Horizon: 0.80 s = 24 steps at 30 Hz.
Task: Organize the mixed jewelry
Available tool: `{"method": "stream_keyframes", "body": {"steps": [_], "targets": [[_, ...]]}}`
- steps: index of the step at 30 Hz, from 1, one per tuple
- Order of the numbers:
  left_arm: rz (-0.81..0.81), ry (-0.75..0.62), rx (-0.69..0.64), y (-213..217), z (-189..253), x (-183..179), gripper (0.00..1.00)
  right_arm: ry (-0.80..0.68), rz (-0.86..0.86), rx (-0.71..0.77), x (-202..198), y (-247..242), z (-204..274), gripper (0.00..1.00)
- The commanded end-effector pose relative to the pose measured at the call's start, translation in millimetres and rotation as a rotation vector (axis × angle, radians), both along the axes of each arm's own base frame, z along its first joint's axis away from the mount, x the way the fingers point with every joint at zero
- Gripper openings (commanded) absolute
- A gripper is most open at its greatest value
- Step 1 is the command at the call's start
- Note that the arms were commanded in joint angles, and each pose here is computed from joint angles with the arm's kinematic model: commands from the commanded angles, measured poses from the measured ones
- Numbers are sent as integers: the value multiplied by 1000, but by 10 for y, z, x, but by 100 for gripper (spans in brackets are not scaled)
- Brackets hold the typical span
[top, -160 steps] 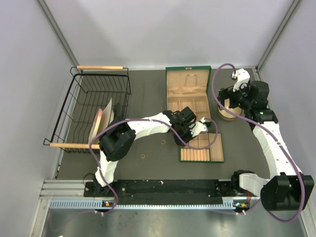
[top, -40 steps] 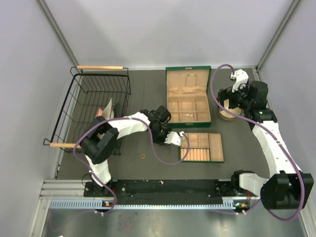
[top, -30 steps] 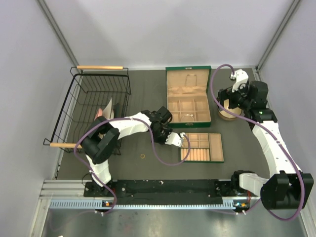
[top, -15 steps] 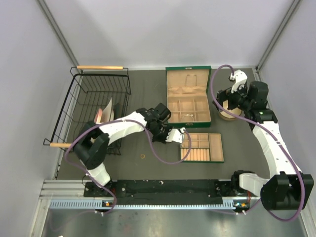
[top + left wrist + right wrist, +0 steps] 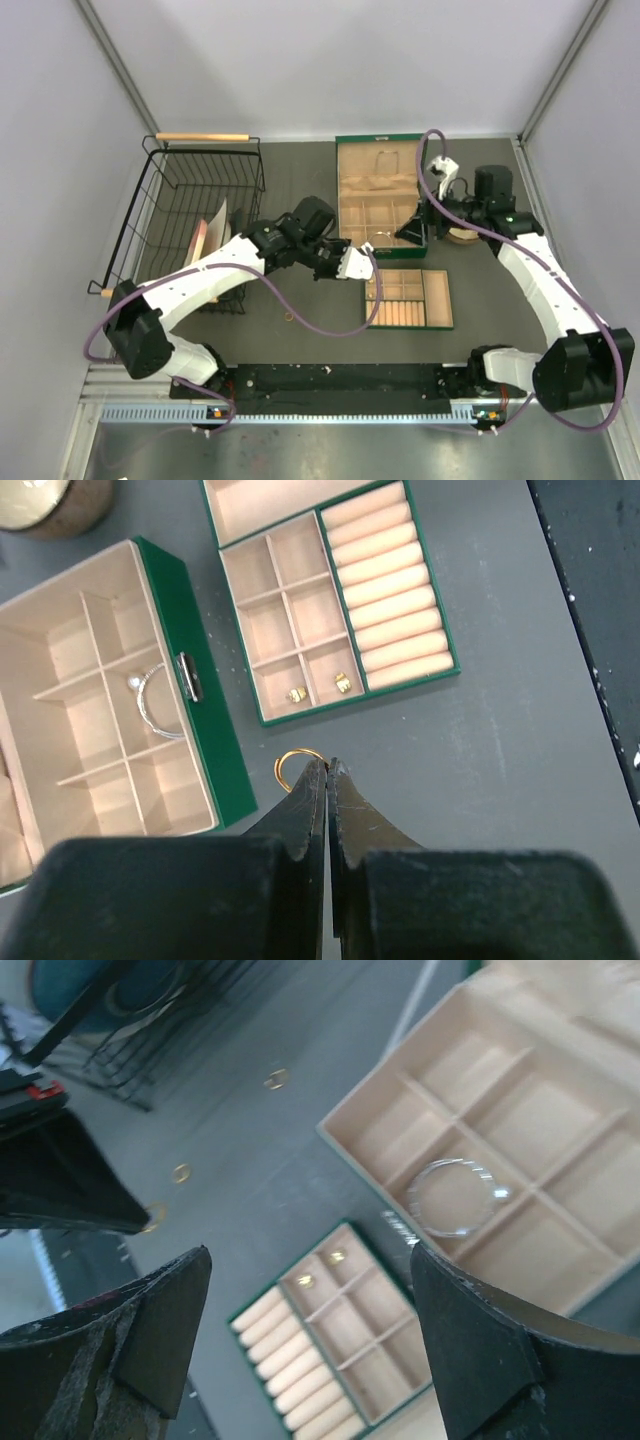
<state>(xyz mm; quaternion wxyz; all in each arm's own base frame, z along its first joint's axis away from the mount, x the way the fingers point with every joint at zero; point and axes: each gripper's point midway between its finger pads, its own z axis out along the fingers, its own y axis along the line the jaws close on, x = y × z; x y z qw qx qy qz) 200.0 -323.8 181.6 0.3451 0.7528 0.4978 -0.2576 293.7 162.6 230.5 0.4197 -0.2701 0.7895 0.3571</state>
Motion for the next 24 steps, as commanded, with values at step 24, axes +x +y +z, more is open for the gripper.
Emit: {"method": "stream_keyframes", "body": {"steps": [24], "targets": [[106,-358,25,-219,122,195,0,376,333,97,-581,864,-209,55]]}}
